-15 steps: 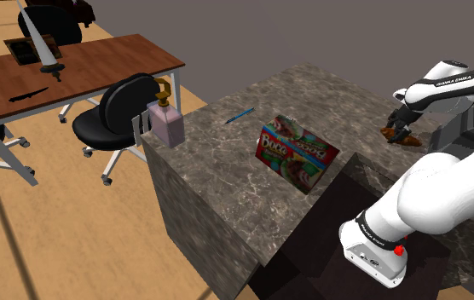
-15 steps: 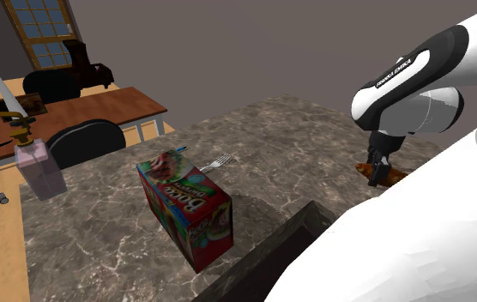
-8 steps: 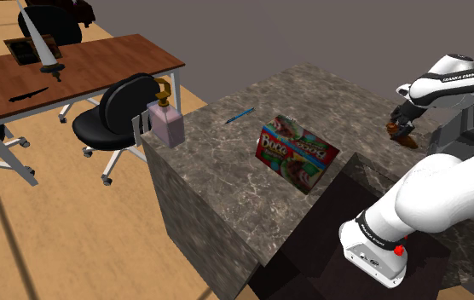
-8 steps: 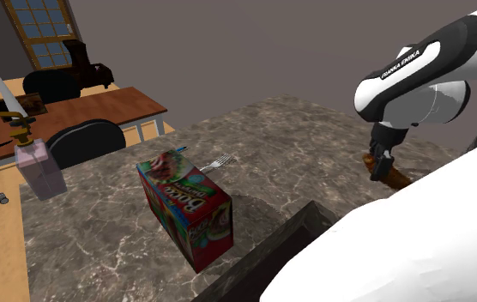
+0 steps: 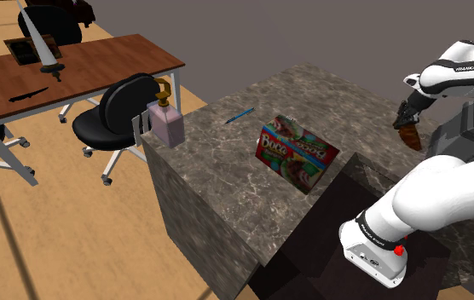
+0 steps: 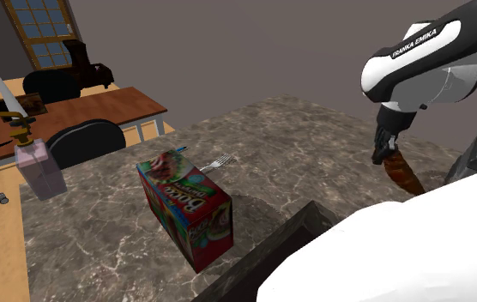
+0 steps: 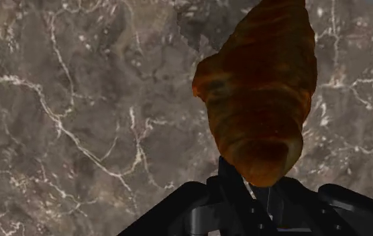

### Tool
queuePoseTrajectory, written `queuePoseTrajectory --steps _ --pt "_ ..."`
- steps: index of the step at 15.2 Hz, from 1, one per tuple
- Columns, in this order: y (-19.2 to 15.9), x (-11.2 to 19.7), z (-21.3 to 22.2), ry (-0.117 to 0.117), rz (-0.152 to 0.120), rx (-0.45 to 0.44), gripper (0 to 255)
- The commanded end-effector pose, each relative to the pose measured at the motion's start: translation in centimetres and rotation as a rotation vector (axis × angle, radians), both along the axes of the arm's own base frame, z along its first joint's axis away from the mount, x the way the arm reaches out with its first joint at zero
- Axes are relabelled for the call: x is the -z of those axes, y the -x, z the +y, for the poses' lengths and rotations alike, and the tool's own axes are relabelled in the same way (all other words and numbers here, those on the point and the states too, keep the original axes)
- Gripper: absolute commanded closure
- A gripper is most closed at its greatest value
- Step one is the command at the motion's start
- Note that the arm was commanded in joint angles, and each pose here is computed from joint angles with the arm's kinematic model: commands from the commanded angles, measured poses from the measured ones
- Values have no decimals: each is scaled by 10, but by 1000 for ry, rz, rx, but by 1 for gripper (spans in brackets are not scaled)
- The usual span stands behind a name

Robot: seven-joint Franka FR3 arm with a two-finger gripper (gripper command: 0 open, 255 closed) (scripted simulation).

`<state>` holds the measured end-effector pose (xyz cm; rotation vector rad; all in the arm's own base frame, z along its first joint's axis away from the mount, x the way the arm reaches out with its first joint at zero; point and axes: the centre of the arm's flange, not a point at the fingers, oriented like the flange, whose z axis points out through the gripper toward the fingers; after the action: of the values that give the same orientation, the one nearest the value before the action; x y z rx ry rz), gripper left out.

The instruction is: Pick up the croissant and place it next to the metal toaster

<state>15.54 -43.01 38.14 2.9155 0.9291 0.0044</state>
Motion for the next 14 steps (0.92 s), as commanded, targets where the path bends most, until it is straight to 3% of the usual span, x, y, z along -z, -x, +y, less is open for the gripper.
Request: queuePoseTrajectory --steps 1,4,5,9,10,14 --pt "1 -11 1 0 1 0 255" --pt "1 -16 0 0 0 0 255" --pt "1 -16 0 0 0 0 0" --pt "45 -49 -80 -376 -145 -117 0" --pt "47 -50 -84 -394 -153 -123 0" --pt "44 -30 -77 -394 -153 -123 0"
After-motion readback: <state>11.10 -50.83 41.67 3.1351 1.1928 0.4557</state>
